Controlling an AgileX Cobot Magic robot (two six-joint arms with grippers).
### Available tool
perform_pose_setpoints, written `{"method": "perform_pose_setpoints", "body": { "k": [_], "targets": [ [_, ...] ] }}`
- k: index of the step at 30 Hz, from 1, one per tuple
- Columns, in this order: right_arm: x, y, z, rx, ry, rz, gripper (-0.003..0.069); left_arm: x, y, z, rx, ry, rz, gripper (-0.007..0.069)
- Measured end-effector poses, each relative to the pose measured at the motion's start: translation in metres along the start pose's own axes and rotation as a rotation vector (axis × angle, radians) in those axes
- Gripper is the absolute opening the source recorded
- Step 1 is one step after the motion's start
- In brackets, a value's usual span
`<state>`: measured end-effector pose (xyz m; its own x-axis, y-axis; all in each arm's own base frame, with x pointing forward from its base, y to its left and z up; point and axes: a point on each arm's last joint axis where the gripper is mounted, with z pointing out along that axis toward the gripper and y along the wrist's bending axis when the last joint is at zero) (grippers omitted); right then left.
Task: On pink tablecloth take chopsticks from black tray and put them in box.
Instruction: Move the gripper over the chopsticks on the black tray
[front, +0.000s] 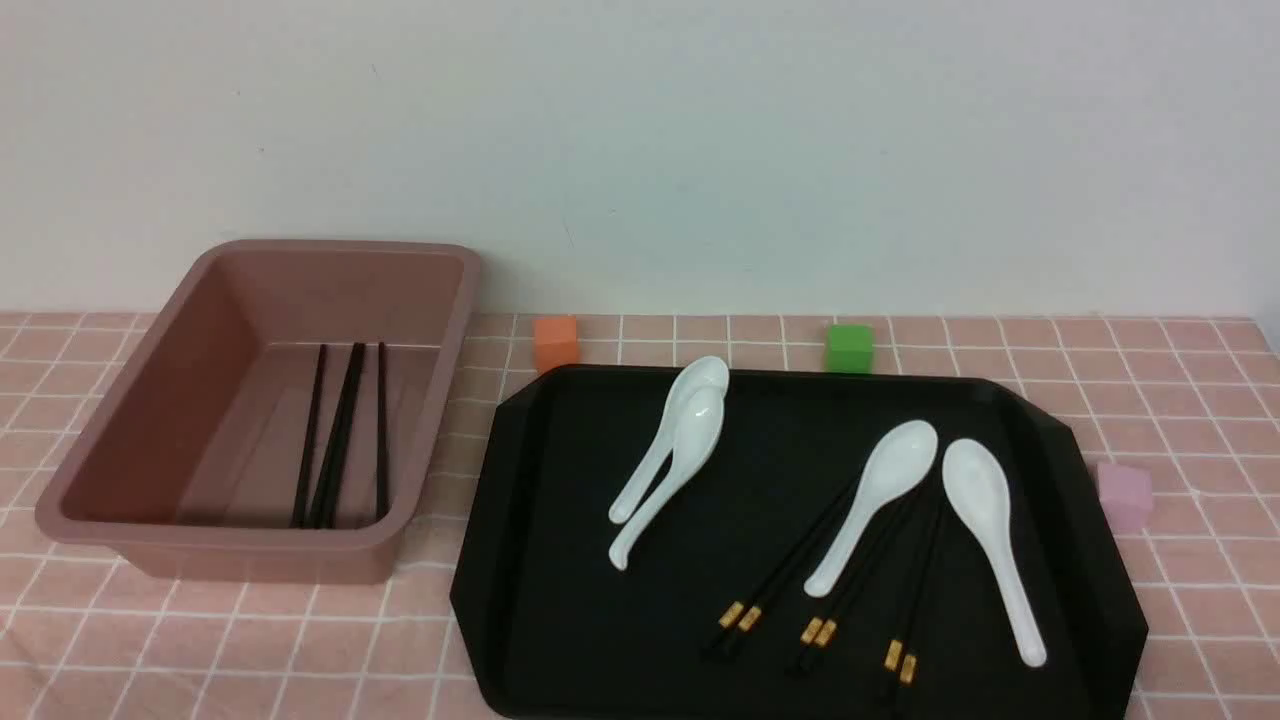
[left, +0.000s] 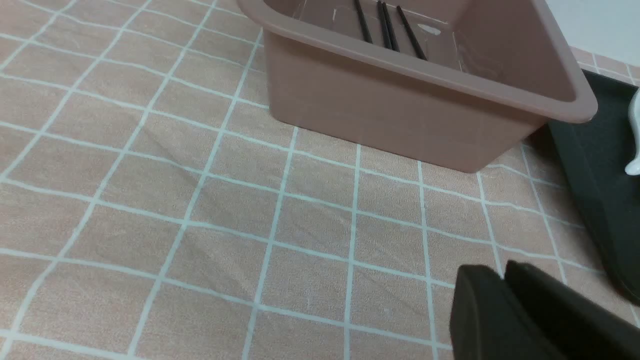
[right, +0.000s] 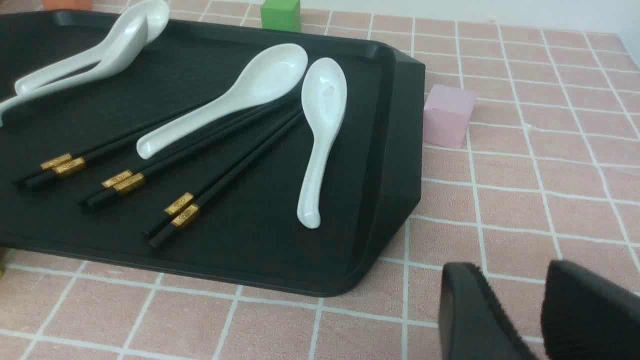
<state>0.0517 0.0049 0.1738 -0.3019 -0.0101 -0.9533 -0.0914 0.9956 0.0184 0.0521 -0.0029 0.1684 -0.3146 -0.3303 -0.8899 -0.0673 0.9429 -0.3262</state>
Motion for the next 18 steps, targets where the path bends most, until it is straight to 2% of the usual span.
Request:
{"method": "perform_pose_setpoints", "body": {
  "k": [18],
  "targets": [
    [0.0,0.0,0.0,0.0,0.0,0.0,0.024,0.0,0.0,0.0,0.0,0.0,0.0,0.0092]
  ]
}}
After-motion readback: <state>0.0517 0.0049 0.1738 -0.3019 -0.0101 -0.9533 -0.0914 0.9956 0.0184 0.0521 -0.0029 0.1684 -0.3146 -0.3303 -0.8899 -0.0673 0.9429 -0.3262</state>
